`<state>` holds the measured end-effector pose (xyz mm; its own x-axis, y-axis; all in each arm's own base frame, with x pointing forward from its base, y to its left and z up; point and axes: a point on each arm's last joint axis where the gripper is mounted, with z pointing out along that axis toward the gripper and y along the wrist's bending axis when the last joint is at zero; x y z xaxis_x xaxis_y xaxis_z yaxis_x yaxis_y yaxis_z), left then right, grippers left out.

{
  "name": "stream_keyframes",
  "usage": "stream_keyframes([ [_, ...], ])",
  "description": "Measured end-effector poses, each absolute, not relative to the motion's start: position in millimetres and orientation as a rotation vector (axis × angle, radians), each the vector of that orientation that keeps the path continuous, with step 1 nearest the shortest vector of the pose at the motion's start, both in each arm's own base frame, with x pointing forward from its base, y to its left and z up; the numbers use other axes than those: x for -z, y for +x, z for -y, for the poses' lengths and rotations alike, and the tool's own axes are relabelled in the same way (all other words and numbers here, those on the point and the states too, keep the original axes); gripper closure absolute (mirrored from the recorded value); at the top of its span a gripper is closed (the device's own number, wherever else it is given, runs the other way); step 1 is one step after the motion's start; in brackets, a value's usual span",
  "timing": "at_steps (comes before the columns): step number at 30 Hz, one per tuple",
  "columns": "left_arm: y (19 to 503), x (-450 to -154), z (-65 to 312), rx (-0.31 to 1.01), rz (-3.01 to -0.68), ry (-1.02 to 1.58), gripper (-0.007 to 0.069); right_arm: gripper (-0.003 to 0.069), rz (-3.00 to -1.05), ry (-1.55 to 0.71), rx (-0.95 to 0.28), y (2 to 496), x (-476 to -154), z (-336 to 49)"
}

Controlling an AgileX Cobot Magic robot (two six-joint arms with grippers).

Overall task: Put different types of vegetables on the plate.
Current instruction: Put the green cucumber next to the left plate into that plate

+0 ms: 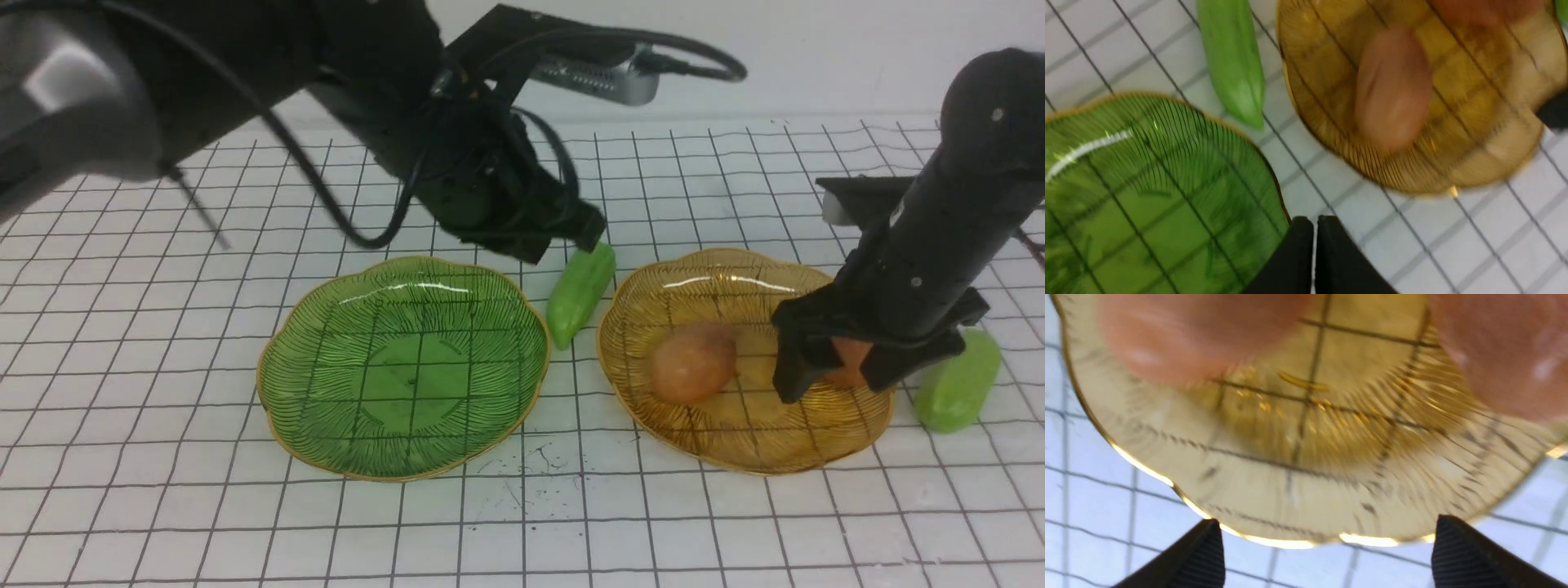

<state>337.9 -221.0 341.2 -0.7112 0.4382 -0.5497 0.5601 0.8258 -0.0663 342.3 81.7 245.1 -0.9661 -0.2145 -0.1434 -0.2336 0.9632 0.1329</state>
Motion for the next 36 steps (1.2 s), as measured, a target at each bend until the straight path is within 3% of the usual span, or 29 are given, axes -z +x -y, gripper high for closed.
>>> stream_keyframes([
  [7,399,-325,247,0.206,-2.438,0.594,0.0599,0.0228,-2.853,-0.353,-0.161,321,-295,-71],
  [12,435,-289,263,0.119,-2.429,0.588,0.0479,0.0327,-2.756,-0.260,-0.124,302,-331,-47],
  [15,449,-264,267,0.063,-2.442,0.573,0.0367,0.0365,-2.706,-0.135,-0.107,291,-349,-27],
  [22,465,-226,274,0.045,-2.460,0.493,0.0176,0.0384,-2.630,-0.061,-0.089,271,-373,-11],
  [36,472,-184,282,0.083,-2.507,0.487,0.0146,0.0384,-2.620,-0.057,-0.087,266,-377,-10],
])
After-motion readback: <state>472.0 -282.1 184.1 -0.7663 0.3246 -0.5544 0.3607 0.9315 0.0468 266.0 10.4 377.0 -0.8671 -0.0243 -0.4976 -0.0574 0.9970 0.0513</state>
